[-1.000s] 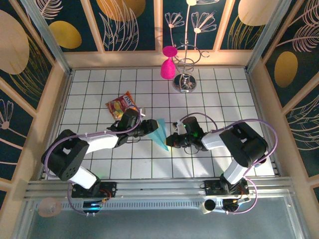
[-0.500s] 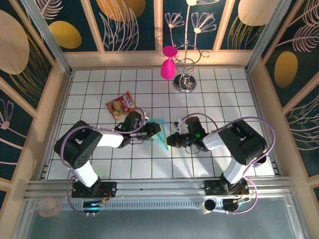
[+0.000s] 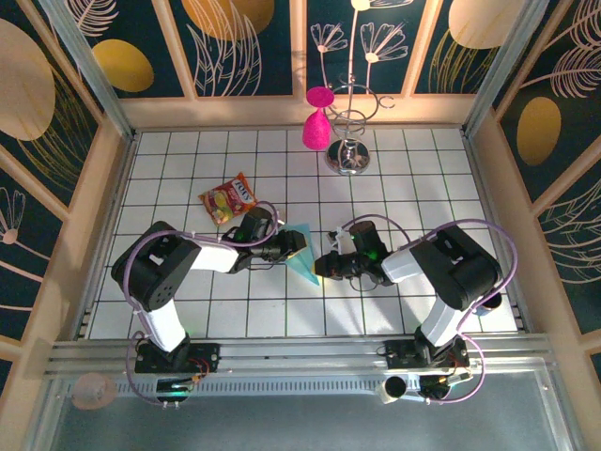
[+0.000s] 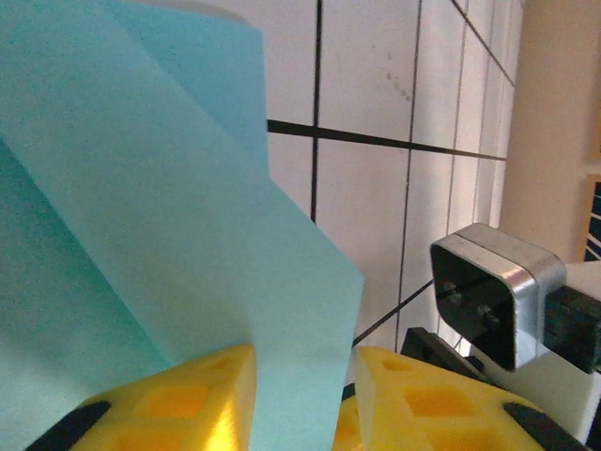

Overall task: Fold a paper plane with a square sheet of paper (pick it up from the middle)
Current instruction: Fourth fold the wing at the center of the table.

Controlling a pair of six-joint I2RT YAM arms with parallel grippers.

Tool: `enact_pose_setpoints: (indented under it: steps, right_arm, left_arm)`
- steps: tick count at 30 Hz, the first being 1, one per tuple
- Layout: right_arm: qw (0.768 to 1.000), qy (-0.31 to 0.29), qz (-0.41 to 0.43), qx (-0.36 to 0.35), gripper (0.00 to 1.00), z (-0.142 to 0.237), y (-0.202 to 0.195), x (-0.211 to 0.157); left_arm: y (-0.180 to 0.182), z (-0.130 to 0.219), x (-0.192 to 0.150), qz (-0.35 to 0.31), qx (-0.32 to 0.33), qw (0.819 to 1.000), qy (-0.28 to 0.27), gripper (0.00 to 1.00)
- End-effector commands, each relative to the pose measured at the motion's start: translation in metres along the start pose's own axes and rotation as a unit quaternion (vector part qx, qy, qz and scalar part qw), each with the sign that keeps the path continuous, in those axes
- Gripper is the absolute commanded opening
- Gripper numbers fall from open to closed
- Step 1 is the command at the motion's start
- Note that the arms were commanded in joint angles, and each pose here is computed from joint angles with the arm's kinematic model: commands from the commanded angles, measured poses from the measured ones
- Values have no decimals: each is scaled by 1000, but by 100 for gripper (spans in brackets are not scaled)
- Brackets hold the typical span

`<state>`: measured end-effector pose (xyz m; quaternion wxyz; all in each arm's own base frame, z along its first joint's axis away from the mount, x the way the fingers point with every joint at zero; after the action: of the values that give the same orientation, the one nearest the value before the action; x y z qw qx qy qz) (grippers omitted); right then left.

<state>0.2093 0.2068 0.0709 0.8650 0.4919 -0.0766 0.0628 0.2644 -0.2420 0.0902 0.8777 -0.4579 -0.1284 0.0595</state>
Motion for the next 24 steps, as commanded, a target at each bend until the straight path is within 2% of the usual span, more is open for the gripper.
enact_pose_setpoints:
  steps: [1,9,17,24]
  right_arm:
    - [1000,1,1,-6,13,1,-2,1]
    - [1000,-27,13,-2,22,11,12,7]
    - [995,-66,32,-67,29,18,19,20]
    - [994,-46,40,-87,30,0,20,26]
  left_arm:
    - [8,-5,-1,-2,33,999,11,35]
    - [7,-8,0,0,43,999,18,37]
    - [6,-6,-1,-2,42,999,18,38]
    - [3,-4,-1,-4,36,999,17,40]
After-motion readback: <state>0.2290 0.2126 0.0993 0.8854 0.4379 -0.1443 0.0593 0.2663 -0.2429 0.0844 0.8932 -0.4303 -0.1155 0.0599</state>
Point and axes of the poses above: each hand's point on the last joint's axis, 136 mm out from that joint toward the fingers, its own z axis back along the fingers, its own y axis along the line the jaws close on, x = y × z, the point moved 9 cm from there along z, back along the fingers, and after that the axes turned 3 degrees about -z, right-handed, at the moved point
